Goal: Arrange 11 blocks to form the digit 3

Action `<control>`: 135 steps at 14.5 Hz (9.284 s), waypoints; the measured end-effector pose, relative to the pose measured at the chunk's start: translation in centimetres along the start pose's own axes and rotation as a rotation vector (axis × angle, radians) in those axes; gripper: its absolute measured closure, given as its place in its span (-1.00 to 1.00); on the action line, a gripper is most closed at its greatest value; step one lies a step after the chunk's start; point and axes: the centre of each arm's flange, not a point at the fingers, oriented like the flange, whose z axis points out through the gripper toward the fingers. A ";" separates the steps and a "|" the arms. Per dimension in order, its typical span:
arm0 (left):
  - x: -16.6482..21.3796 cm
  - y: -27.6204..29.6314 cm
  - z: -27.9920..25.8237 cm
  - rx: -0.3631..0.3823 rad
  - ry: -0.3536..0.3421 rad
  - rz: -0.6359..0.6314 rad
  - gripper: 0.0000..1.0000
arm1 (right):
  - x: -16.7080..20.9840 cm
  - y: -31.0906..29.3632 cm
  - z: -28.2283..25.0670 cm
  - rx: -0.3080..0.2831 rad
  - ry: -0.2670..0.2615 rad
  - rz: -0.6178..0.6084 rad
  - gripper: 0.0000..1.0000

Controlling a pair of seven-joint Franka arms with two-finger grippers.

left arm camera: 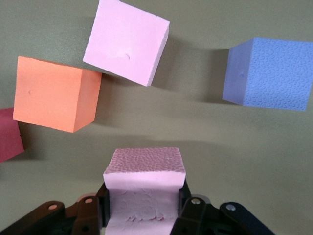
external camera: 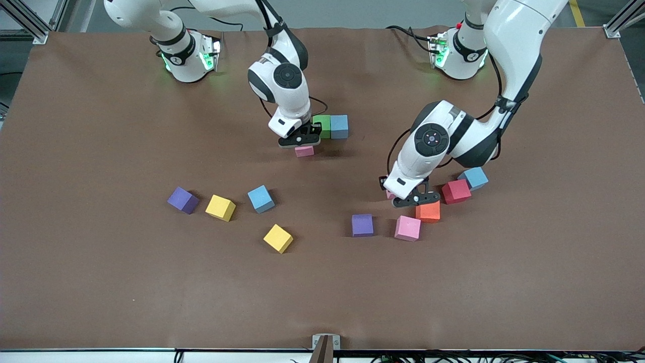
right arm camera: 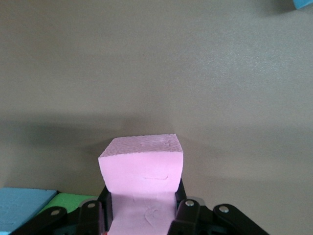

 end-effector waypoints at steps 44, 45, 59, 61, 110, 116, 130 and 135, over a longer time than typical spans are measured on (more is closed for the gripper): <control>0.5 -0.6 -0.8 0.052 -0.042 -0.012 -0.06 | 2.3 -0.1 -4.7 -0.032 -0.044 0.072 -1.00; 0.5 -0.6 -0.8 0.052 -0.042 -0.012 -0.06 | 2.9 -0.1 -6.1 -0.017 -0.040 0.089 -1.00; 0.4 -0.7 -0.7 0.060 -0.050 -0.013 -0.06 | 15.9 18.3 -10.5 -0.017 0.007 0.742 -1.00; 0.4 -0.8 -0.6 0.068 -0.058 -0.013 -0.06 | 15.8 18.2 -9.8 -0.030 0.000 0.905 -1.00; 0.8 -0.9 -2.1 0.077 -0.067 -0.031 -0.06 | 13.3 2.3 -1.9 -0.006 -0.012 0.059 -0.13; 0.7 -0.7 -2.1 0.076 -0.067 -0.028 -0.06 | 10.9 1.1 -0.7 -0.029 -0.027 0.008 -0.13; -0.8 1.8 -2.8 0.065 -0.053 -0.128 -0.06 | 9.3 0.2 -1.3 -0.059 0.010 0.048 -0.13; -1.8 3.4 -3.0 0.066 -0.043 -0.252 -0.06 | 8.7 -0.3 -1.2 -0.061 0.009 0.060 -0.13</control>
